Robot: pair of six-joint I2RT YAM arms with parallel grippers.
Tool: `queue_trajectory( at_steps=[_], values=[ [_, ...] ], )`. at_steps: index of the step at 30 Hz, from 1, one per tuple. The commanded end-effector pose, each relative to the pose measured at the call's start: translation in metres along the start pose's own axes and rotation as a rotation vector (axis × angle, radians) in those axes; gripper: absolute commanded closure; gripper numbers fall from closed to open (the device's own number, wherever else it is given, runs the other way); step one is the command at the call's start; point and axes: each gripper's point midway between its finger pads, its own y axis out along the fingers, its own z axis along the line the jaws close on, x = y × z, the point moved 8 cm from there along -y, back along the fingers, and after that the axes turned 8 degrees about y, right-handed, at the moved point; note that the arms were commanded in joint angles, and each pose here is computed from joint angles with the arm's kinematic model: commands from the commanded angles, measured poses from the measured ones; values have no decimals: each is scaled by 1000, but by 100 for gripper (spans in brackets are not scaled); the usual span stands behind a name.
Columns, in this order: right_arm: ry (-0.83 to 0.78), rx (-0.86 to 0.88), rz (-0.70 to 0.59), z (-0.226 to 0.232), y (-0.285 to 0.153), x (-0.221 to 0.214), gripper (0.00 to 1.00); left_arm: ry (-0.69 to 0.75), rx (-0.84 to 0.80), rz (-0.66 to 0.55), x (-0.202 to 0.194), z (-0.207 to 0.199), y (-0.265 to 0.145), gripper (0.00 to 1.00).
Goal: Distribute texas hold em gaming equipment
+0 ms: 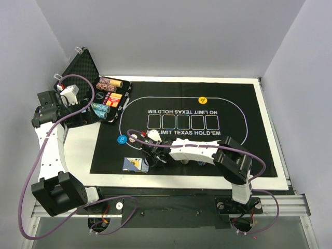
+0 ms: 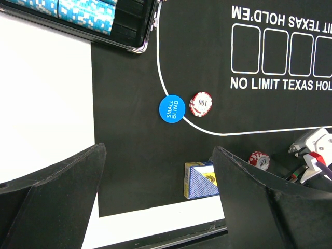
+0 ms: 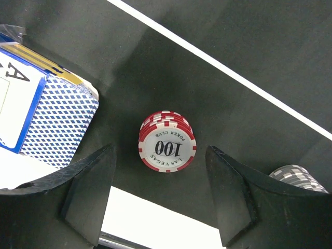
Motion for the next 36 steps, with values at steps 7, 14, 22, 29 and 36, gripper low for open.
queue_trajectory(
  at_steps=[7, 14, 22, 29, 36],
  values=[
    [18, -5, 4, 2, 6, 4, 47, 14, 14, -40, 5, 0, -7, 5],
    [24, -9, 7, -1, 7, 1, 53, 10, 4, -40, 5, 1, -6, 5],
    [29, -4, -5, -2, 1, 5, 61, 10, 3, -43, 4, 0, -6, 5],
    [31, -11, -17, -4, -4, 10, 66, 13, 5, -42, 2, 0, -6, 5],
    [32, -2, -39, -5, -14, 16, 73, 12, -3, -49, 3, -1, -7, 5]
  ],
)
